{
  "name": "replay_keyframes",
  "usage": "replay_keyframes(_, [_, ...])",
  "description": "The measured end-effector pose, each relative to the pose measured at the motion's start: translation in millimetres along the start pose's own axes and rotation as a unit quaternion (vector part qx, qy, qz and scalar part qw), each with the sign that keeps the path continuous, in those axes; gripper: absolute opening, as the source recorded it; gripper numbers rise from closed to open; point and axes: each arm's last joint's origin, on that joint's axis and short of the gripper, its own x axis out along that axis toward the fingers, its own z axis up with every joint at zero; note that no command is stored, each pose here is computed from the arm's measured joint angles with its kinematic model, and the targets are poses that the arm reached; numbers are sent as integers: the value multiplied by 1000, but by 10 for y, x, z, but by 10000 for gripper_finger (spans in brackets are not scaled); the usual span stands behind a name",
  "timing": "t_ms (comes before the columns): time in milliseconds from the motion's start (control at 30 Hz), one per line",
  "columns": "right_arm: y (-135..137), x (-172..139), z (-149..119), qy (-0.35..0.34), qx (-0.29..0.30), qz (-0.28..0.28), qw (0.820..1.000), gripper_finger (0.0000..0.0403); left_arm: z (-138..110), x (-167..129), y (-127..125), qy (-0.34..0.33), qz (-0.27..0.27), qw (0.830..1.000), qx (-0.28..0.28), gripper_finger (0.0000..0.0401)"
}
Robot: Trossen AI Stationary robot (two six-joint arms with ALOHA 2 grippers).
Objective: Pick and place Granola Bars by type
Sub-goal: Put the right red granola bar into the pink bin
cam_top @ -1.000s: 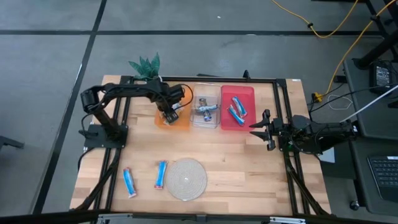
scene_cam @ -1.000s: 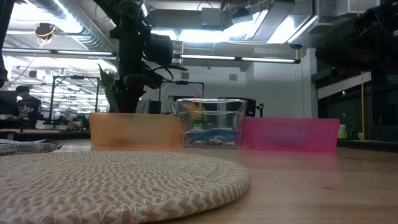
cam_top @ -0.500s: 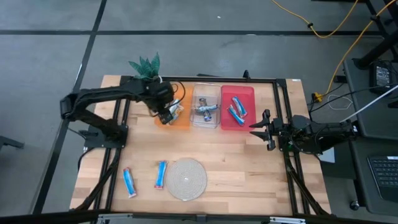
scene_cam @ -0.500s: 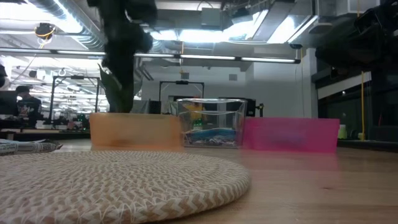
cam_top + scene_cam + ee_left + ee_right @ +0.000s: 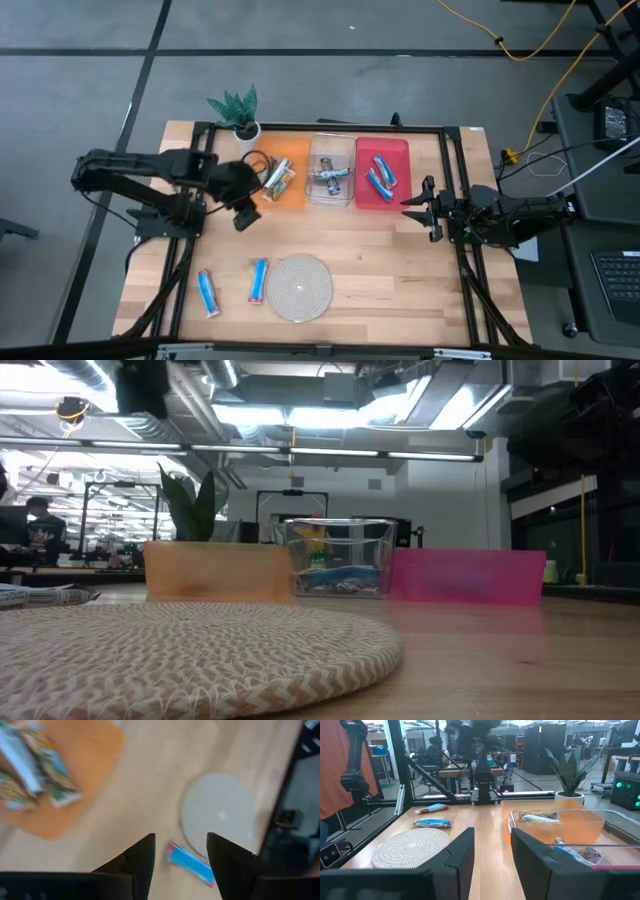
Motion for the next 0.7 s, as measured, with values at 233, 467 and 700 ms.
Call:
replay_keyframes(233, [0,0,0,0,0,0,1000,132,-319,17,-352,18,-13,1000,11,171])
replay_keyframes(467, [0,0,0,0,0,0,1000,132,-616,187,-676,37,3,999,16,171])
replay_keyframes(700, [0,0,0,0,0,0,1000,132,-892,515,-984,46,30,998,41,171])
